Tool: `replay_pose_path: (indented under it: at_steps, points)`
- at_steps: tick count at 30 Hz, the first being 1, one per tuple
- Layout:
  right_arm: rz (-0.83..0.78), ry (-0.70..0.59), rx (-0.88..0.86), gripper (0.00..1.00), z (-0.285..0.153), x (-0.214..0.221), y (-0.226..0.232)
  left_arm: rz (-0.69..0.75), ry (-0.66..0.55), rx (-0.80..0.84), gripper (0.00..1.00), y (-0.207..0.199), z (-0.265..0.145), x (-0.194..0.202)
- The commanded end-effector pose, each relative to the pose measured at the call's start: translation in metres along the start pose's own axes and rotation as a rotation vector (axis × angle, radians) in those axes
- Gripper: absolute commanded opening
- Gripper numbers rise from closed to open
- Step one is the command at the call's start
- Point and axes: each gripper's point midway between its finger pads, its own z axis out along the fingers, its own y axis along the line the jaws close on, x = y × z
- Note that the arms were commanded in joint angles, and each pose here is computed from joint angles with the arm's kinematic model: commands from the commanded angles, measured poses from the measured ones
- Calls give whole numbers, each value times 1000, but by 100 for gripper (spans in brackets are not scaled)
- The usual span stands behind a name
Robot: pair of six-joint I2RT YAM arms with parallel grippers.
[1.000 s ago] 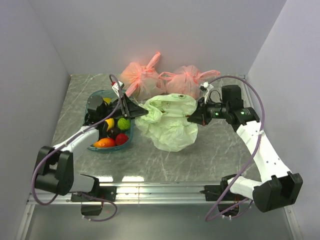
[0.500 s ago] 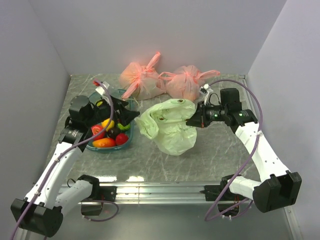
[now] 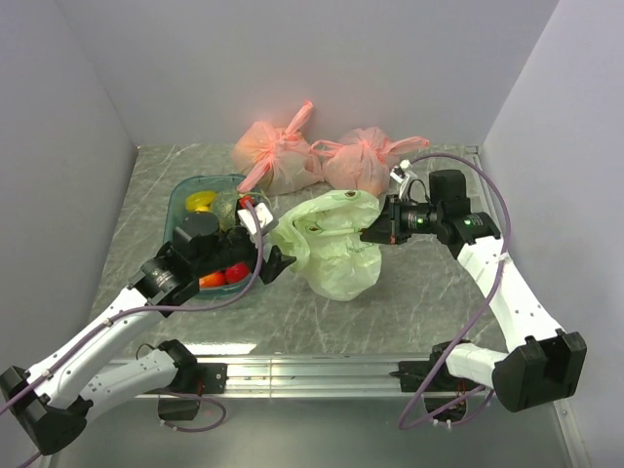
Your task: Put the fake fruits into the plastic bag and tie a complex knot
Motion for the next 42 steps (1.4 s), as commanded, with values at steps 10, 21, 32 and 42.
replay_pose_path:
  at_steps: [10,21,32,42]
  points:
    - [146,-31,-58,0,4,-14,2,155,-29,-103,99,1,31,1]
    - [202,-38,-71,0,6,-14,-2,125,-42,-74,99,-18,7,8]
    - [177,26,-206,0,-1,0,18,141,52,-411,99,38,47,23]
    - [-106,191,-75,0,-15,40,-23,-167,33,-276,0,75,18,21]
